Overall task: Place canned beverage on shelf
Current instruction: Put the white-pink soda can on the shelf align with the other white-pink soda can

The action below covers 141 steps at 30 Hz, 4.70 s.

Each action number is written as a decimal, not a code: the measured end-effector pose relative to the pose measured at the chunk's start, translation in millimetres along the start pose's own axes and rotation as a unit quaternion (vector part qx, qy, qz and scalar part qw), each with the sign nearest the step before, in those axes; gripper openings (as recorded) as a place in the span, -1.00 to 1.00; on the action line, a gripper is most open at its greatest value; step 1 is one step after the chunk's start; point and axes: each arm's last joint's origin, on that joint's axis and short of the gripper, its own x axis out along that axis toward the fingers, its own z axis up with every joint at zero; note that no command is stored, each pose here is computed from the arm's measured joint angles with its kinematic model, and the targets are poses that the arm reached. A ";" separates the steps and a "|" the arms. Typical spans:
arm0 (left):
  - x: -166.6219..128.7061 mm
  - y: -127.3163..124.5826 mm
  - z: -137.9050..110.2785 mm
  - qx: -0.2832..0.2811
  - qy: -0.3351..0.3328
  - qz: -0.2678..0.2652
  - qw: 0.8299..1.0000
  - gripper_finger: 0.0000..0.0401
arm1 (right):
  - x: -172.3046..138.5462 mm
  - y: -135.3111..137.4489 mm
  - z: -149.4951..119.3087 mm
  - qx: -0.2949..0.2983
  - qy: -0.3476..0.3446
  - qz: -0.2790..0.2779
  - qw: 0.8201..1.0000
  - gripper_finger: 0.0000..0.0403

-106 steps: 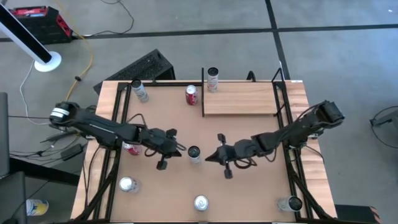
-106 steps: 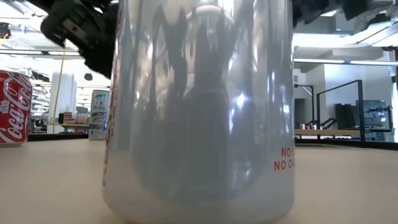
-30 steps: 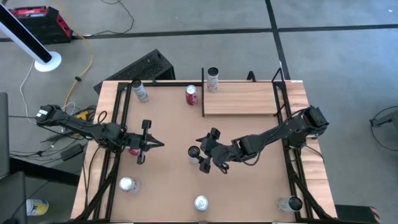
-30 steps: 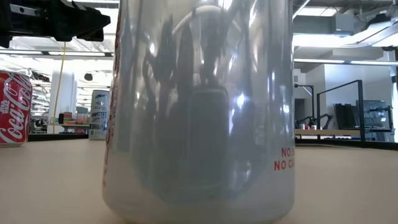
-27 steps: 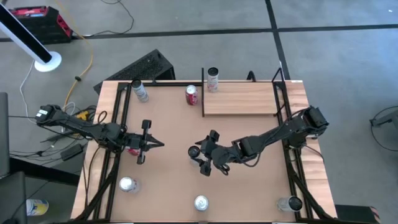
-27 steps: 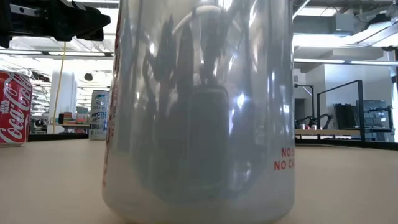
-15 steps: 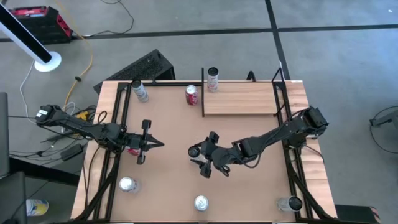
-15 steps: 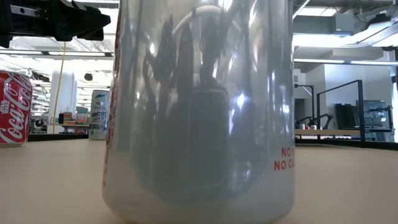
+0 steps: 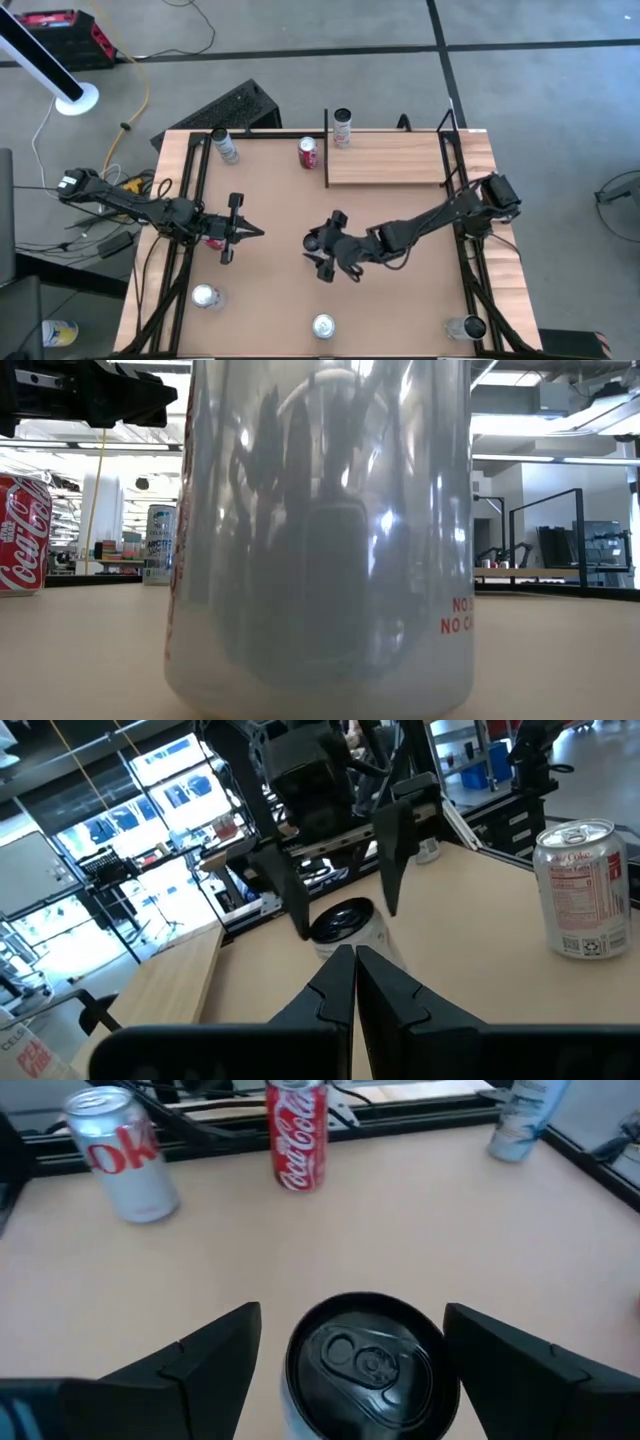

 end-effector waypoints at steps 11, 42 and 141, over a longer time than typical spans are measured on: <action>0.0 -0.1 0.0 -0.001 0.000 0.000 1.000 -1.00 | -4.5 11.4 6.1 -0.056 -0.046 0.023 0.997 0.68; 0.0 -0.4 -0.7 -0.001 0.004 -0.002 1.000 -1.00 | -0.4 -1.0 -5.8 -0.046 0.021 -0.018 0.999 0.68; -0.2 -3.5 -3.1 -0.036 0.008 -0.041 0.998 -1.00 | -31.2 -309.3 52.0 -0.030 0.044 -0.034 0.998 0.38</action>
